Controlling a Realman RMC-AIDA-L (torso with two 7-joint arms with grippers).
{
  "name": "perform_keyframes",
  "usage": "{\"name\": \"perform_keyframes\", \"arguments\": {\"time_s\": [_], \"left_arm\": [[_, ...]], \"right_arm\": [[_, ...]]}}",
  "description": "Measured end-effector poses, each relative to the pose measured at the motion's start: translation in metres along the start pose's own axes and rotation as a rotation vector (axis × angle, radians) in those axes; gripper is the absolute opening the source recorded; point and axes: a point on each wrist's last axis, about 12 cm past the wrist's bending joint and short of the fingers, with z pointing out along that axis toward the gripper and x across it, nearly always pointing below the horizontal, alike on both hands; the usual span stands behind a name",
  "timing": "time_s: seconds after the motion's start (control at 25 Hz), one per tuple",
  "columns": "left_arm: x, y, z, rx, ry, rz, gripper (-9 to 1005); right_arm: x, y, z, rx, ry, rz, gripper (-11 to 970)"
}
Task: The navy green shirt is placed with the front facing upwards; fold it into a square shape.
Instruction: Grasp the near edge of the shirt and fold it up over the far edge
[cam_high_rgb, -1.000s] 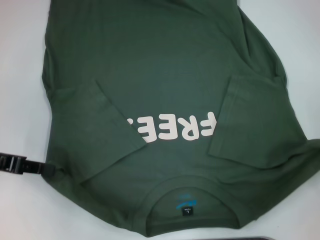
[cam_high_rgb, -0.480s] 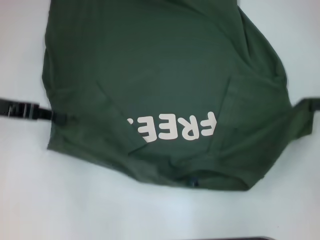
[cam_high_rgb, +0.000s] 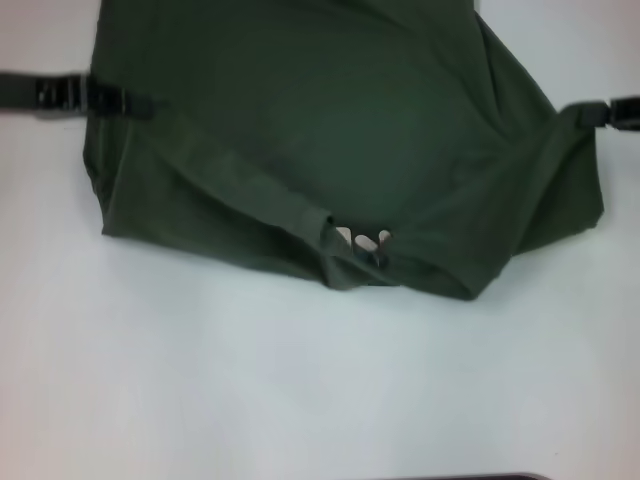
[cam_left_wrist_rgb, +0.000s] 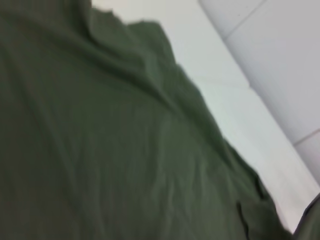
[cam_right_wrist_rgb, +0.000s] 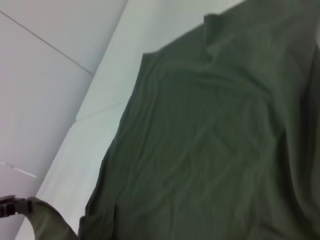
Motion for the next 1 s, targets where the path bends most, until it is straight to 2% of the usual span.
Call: {"name": "perform_keyframes", "arguments": {"time_s": [0.24, 0.4, 0.72, 1.0], "left_arm": [[-0.021, -0.005, 0.012, -0.014, -0.061, 0.025, 32], [-0.03, -0.002, 0.019, -0.041, -0.095, 0.018, 36], [-0.037, 0.008, 0.022, -0.115, -0.168, -0.004, 42], [-0.038, 0.018, 0.027, -0.181, -0.214, -0.04, 48]], "right_arm": [[-0.021, 0.007, 0.023, 0.043, -0.008, -0.059, 43], [-0.034, 0.011, 0.035, 0.073, -0.017, -0.094, 43], [-0.056, 0.016, 0.051, 0.14, -0.052, -0.15, 44], [-0.065, 0.019, 0.062, 0.178, -0.061, -0.179, 43]]}}
